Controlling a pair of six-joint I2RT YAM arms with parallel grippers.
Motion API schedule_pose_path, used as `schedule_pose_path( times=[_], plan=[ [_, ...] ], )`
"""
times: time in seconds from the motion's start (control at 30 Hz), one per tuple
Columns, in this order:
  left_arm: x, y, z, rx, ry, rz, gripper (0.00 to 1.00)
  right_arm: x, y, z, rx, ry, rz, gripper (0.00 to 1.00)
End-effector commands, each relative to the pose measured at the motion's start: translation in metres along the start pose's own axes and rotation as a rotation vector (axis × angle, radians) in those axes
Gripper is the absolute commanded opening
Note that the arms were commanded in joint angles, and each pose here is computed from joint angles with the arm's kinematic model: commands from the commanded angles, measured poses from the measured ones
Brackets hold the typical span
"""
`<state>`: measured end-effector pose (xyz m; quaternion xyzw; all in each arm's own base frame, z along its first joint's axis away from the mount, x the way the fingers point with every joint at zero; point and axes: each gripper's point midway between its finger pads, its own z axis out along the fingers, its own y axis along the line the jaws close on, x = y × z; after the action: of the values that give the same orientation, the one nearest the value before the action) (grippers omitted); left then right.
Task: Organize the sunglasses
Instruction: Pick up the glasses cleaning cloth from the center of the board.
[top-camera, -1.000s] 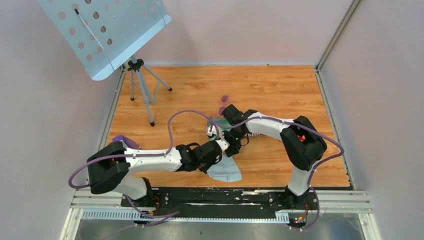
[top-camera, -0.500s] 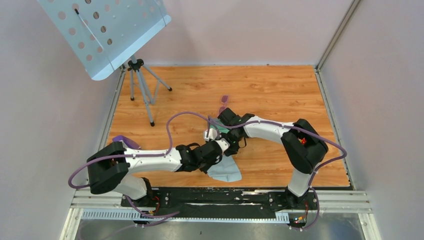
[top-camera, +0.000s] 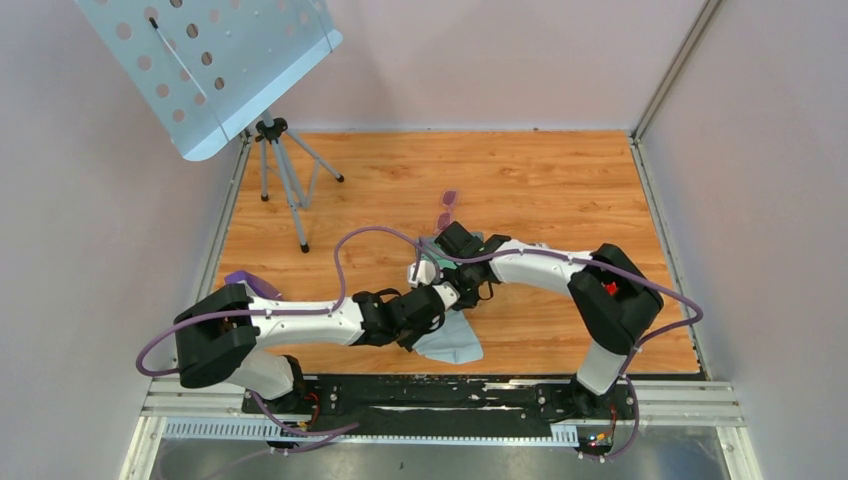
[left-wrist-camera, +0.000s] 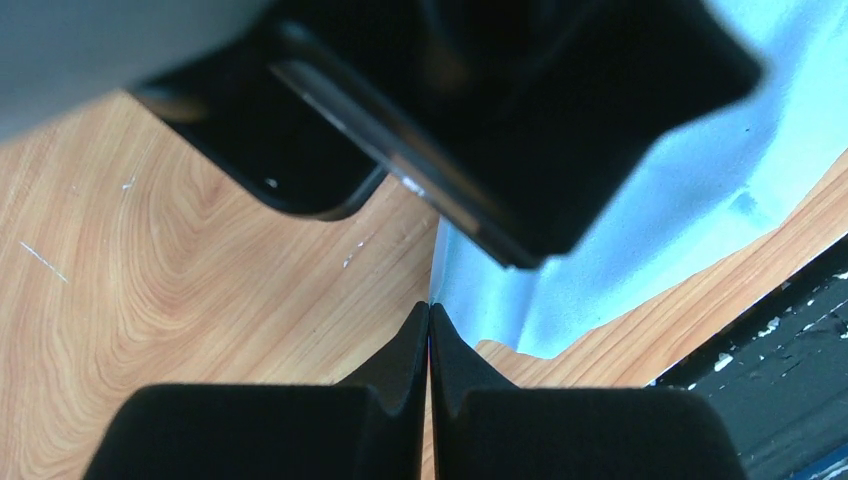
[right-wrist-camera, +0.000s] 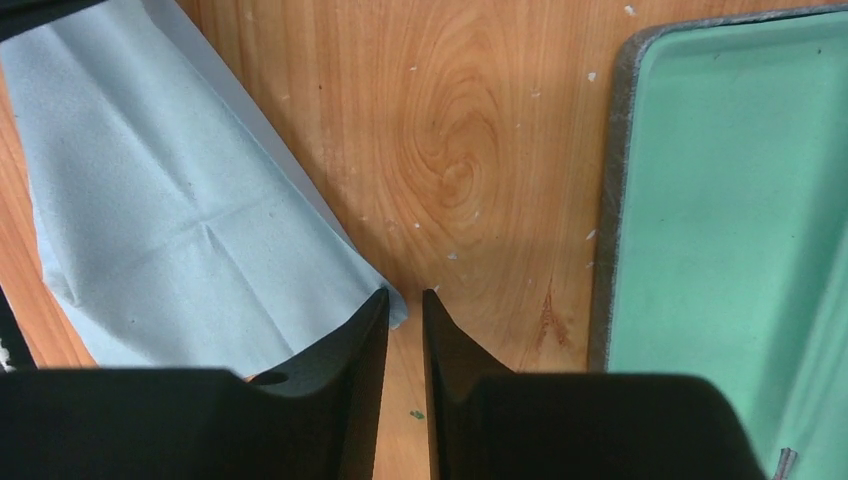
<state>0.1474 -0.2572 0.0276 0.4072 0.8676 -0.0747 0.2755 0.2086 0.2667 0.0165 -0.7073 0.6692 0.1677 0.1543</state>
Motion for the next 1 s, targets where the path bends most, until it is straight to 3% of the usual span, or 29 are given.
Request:
schedule_pose_path(
  times=[0.0,0.1,0.27,0.6,0.97],
  plan=[
    [-0.04,0.002,-0.005,-0.012,-0.132,-0.027,0.0,0.061,0.039,0.03,-0.093,0.293,-0.112,0.21],
    [-0.041,0.002,-0.006,-0.013,-0.134,-0.028,0.0,0.062,0.043,0.03,-0.099,0.293,-0.118,0.19],
    [-0.041,0.003,-0.005,-0.016,-0.133,-0.028,0.0,0.069,0.05,0.027,-0.111,0.295,-0.114,0.0],
    [-0.07,0.002,-0.006,-0.025,-0.211,0.022,0.0,0.029,0.006,-0.013,0.014,0.136,-0.036,0.0],
    [-0.095,0.022,0.005,-0.183,-0.258,0.119,0.0,0.054,-0.01,-0.032,0.049,0.121,0.018,0.0]
  ],
)
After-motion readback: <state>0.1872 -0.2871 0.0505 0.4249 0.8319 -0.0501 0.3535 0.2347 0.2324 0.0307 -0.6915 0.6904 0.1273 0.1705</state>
